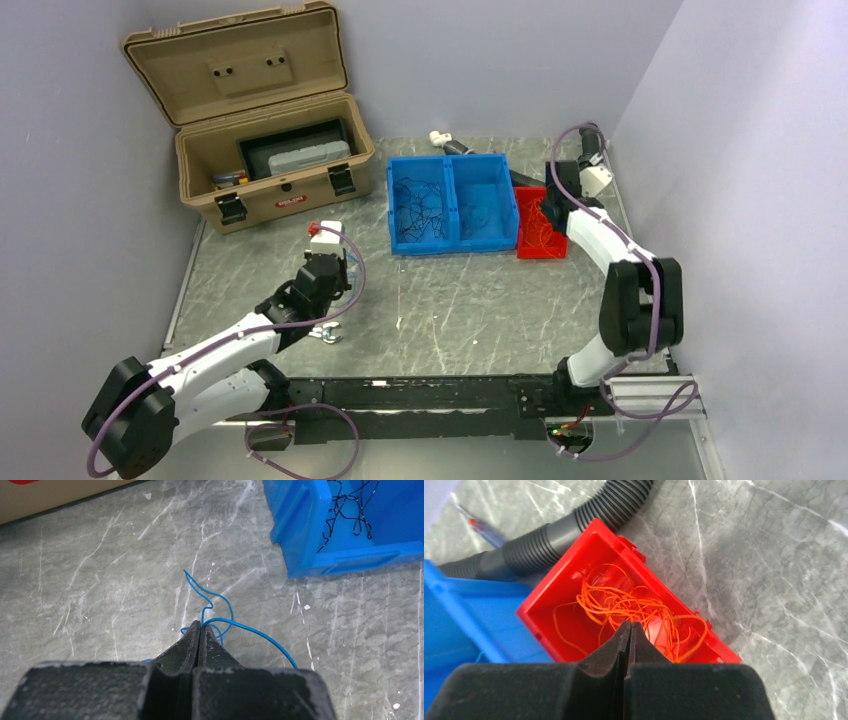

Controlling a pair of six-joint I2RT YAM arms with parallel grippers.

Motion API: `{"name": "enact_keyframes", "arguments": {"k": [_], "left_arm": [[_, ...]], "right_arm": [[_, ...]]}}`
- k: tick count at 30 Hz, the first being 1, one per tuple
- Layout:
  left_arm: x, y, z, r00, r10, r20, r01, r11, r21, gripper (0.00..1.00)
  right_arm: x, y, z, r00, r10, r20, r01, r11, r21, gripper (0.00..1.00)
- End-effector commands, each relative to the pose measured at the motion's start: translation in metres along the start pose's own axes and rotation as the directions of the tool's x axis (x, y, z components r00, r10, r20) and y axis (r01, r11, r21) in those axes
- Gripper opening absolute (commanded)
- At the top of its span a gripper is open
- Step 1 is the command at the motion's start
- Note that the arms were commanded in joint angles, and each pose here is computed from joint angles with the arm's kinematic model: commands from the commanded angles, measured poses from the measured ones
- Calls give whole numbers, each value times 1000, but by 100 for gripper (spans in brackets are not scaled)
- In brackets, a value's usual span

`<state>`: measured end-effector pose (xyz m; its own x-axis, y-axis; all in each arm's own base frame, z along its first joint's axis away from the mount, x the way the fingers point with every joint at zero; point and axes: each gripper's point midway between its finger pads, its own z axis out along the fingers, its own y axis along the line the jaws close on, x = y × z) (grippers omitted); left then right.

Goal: Untangle the cables

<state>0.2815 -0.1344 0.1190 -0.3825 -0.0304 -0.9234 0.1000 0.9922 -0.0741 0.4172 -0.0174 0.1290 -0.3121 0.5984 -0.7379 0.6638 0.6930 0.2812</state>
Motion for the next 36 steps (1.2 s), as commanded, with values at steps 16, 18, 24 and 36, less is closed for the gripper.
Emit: {"name": "enact_keyframes", "arguments": {"k": [16, 18, 24, 36], "left_arm": [[-19, -8, 0, 999, -17, 43, 16, 1000, 27, 0], [-20, -9, 0, 999, -17, 43, 15, 999, 30, 0], [-18, -9, 1, 999, -13, 40, 12, 1000, 28, 0], [-13, -3, 2, 1000, -9, 17, 9, 1000, -9, 11]], "right_arm": [[-2, 60, 38, 991, -123, -51, 112, 978, -176, 0], [-7, 67, 34, 990, -134, -35, 124, 970, -208, 0], [12, 65, 39, 987, -148, -69, 127, 960, -249, 0], [-13, 46, -1, 994, -104, 11, 104, 966, -235, 37]]}}
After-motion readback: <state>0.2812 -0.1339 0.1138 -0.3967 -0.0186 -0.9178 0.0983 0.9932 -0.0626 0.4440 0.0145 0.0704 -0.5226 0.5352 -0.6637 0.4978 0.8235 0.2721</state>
